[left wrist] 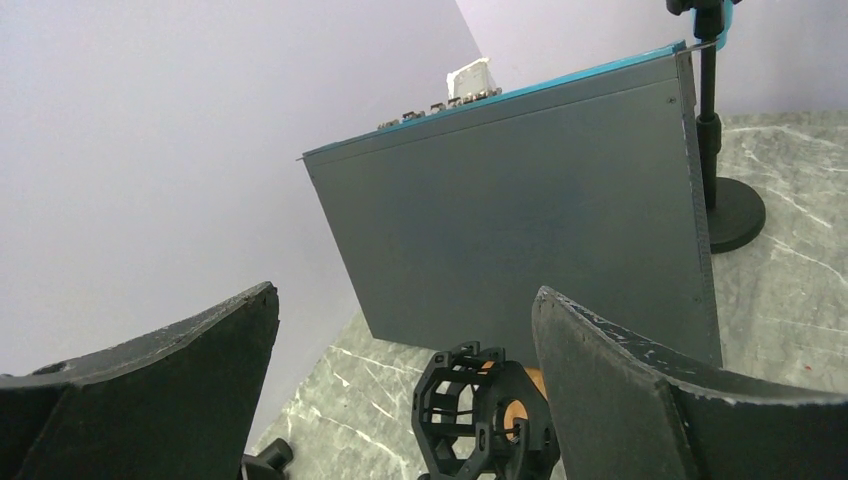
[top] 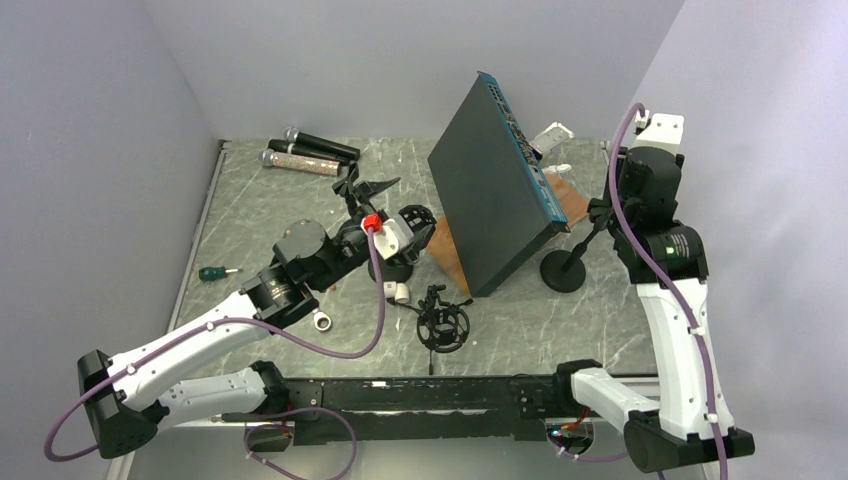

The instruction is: Remove the microphone from the stand

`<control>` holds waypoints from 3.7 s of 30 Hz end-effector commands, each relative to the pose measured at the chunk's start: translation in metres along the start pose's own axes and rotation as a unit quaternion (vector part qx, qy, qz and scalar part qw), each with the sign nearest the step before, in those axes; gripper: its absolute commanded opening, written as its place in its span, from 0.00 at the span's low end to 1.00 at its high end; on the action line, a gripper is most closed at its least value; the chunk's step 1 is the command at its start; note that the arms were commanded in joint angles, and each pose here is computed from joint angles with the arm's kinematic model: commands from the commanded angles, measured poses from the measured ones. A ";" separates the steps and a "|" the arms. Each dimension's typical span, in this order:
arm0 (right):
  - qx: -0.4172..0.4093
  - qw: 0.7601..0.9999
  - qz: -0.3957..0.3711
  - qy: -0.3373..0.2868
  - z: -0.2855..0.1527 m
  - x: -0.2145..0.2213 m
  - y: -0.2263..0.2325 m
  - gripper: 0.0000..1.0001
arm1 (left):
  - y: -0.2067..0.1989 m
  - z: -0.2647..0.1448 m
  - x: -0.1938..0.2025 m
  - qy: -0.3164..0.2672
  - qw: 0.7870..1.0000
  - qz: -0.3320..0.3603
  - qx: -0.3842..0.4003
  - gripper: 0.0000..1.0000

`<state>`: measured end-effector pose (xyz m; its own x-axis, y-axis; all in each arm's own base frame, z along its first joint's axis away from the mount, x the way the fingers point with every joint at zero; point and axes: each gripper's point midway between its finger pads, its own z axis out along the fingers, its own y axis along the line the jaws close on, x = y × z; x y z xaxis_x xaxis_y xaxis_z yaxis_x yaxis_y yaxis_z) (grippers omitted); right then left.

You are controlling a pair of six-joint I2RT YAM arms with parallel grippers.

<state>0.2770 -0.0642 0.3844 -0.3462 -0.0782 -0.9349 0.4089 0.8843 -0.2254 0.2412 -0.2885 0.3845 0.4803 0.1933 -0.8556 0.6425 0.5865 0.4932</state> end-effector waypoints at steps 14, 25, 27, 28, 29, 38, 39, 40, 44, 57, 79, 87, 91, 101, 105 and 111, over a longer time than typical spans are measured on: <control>-0.167 0.985 -0.008 -0.036 -0.063 0.002 0.032 0.00 | -0.044 0.027 -0.035 -0.029 0.985 -0.135 0.102 0.99; -0.250 0.967 -0.025 -0.049 -0.094 0.013 0.048 0.00 | -0.098 0.054 -0.097 -0.083 0.944 -0.242 0.209 0.99; -0.266 0.962 -0.027 -0.052 -0.099 0.012 0.052 0.00 | -0.107 0.062 -0.102 -0.079 0.945 -0.239 0.207 1.00; -0.268 0.961 -0.029 -0.055 -0.101 0.011 0.052 0.00 | -0.110 0.065 -0.104 -0.076 0.946 -0.240 0.203 0.99; -0.270 0.961 -0.033 -0.056 -0.102 0.012 0.052 0.00 | -0.113 0.068 -0.107 -0.075 0.946 -0.240 0.202 0.99; -0.317 0.946 -0.051 -0.052 -0.116 0.022 0.066 0.00 | -0.136 0.085 -0.107 -0.069 0.953 -0.249 0.160 0.99; -0.330 0.941 -0.052 -0.044 -0.116 0.024 0.073 0.00 | -0.139 0.086 -0.108 -0.067 0.955 -0.246 0.148 1.00; -0.339 0.939 -0.053 -0.035 -0.116 0.028 0.080 0.00 | -0.141 0.088 -0.105 -0.062 0.960 -0.243 0.129 0.99; -0.342 0.938 -0.056 -0.002 -0.107 0.034 0.096 0.00 | -0.151 0.098 -0.098 -0.035 0.973 -0.220 0.066 0.99; -0.331 0.941 -0.063 0.010 -0.098 0.032 0.103 0.00 | -0.176 0.131 -0.073 -0.002 0.979 -0.203 0.024 0.99; -0.348 0.936 -0.039 0.021 -0.106 0.026 0.107 0.00 | -0.195 0.157 -0.047 0.027 0.981 -0.191 0.004 0.72; -0.359 0.932 -0.048 0.032 -0.109 0.035 0.109 0.00 | -0.201 0.151 -0.048 0.029 0.977 -0.207 0.039 0.32; -0.386 0.921 -0.045 0.024 -0.118 0.034 0.112 0.00 | -0.203 0.139 -0.049 0.025 0.973 -0.220 0.061 0.15; -0.340 0.940 -0.001 -0.029 -0.116 0.003 0.089 0.00 | -0.217 0.105 -0.058 0.029 0.943 -0.288 0.164 0.00; -0.340 0.937 0.028 -0.074 -0.125 -0.027 0.080 0.00 | -0.217 0.100 -0.055 0.033 0.935 -0.303 0.180 0.00; -0.345 0.928 0.060 -0.126 -0.139 -0.075 0.070 0.00 | -0.217 0.095 -0.052 0.029 0.937 -0.297 0.181 0.00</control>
<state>0.2091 0.0696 0.4009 -0.3065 -0.1147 -0.9449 -0.2638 0.9641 -0.0315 0.1572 -0.5030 0.3244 -0.0233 0.0047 -0.9997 0.9211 0.3889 -0.0197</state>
